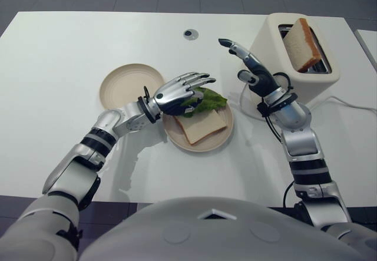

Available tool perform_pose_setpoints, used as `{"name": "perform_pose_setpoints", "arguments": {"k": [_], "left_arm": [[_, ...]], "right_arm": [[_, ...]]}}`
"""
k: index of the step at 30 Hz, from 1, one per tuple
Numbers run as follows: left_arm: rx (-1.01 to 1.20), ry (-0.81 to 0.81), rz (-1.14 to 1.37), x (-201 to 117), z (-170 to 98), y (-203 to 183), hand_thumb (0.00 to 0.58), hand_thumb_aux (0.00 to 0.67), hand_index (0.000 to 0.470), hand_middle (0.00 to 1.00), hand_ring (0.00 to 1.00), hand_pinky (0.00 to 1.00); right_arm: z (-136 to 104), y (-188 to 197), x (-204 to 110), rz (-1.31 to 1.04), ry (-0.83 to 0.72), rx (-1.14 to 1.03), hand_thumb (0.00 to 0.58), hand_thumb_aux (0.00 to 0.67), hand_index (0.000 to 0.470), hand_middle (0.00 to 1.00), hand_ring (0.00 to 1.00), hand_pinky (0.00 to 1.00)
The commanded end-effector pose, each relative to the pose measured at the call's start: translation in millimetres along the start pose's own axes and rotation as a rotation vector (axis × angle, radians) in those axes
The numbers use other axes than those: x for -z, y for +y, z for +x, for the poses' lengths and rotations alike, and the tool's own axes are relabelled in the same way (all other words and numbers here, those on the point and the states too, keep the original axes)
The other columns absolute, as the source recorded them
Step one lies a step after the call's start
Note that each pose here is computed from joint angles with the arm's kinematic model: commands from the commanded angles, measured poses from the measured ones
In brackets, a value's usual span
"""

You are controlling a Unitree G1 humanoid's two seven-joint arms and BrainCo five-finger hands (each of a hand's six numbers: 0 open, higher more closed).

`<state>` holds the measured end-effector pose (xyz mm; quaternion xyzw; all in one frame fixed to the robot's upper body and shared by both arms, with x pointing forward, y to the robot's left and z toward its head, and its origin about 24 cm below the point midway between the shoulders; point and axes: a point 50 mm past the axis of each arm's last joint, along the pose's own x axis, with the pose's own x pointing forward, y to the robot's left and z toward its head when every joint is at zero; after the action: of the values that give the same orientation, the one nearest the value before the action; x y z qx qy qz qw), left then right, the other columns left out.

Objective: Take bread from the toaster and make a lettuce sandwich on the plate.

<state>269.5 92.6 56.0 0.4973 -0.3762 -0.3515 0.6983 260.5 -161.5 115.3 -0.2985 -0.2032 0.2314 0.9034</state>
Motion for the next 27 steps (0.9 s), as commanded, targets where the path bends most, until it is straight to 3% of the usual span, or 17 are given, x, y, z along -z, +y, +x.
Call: {"name": "perform_pose_setpoints", "arguments": {"k": [1,3,4,5,13,14,15,18,19,20,27], "left_arm": [[-0.004,-0.020,-0.032,-2,-1,5,0.580,0.670,0.470,0.00,0.00,0.00],[0.001,-0.003,-0.023,0,-2,5,0.579,0.638,0.448,0.00,0.00,0.00],[0.007,0.012,-0.012,2,-2,4,0.454,0.357,0.251,0.00,0.00,0.00],[0.016,0.028,-0.003,4,-2,2,0.000,0.000,0.000,0.00,0.00,0.00],[0.136,0.127,0.115,20,-8,-21,0.000,0.000,0.000,0.00,0.00,0.00],[0.143,0.126,0.112,20,-8,-24,0.164,0.102,0.072,0.00,0.00,0.00],[0.145,0.124,0.110,20,-8,-25,0.285,0.192,0.135,0.00,0.00,0.00],[0.150,0.114,0.103,18,-8,-28,0.541,0.497,0.348,0.00,0.00,0.00],[0.151,0.109,0.100,17,-8,-29,0.575,0.610,0.428,0.00,0.00,0.00],[0.149,0.103,0.094,16,-7,-29,0.580,0.670,0.470,0.00,0.00,0.00],[0.090,0.059,0.042,9,-4,-22,0.580,0.670,0.470,0.00,0.00,0.00]], "right_arm": [[2,0,0,-0.002,0.000,-0.010,0.000,0.000,0.000,0.00,0.00,0.00],[2,0,0,-0.002,0.001,-0.010,0.000,0.000,0.000,0.00,0.00,0.00],[2,0,1,-0.001,0.002,-0.011,0.000,0.000,0.000,0.00,0.00,0.00],[2,1,1,-0.001,0.003,-0.012,0.000,0.000,0.000,0.00,0.00,0.00],[0,2,2,0.001,0.010,-0.017,0.000,0.000,0.000,0.00,0.00,0.00],[0,2,2,0.001,0.010,-0.019,0.000,0.000,0.000,0.00,0.00,0.00],[0,3,2,0.001,0.011,-0.019,0.000,0.000,0.000,0.00,0.00,0.00],[-1,3,2,-0.001,0.012,-0.020,0.000,0.000,0.000,0.00,0.00,0.00],[-1,3,2,-0.001,0.013,-0.021,0.000,0.000,0.000,0.00,0.00,0.00],[-1,3,2,-0.001,0.013,-0.021,0.000,0.000,0.000,0.00,0.00,0.00],[-1,3,2,-0.001,0.014,-0.021,0.000,0.000,0.000,0.00,0.00,0.00]]}}
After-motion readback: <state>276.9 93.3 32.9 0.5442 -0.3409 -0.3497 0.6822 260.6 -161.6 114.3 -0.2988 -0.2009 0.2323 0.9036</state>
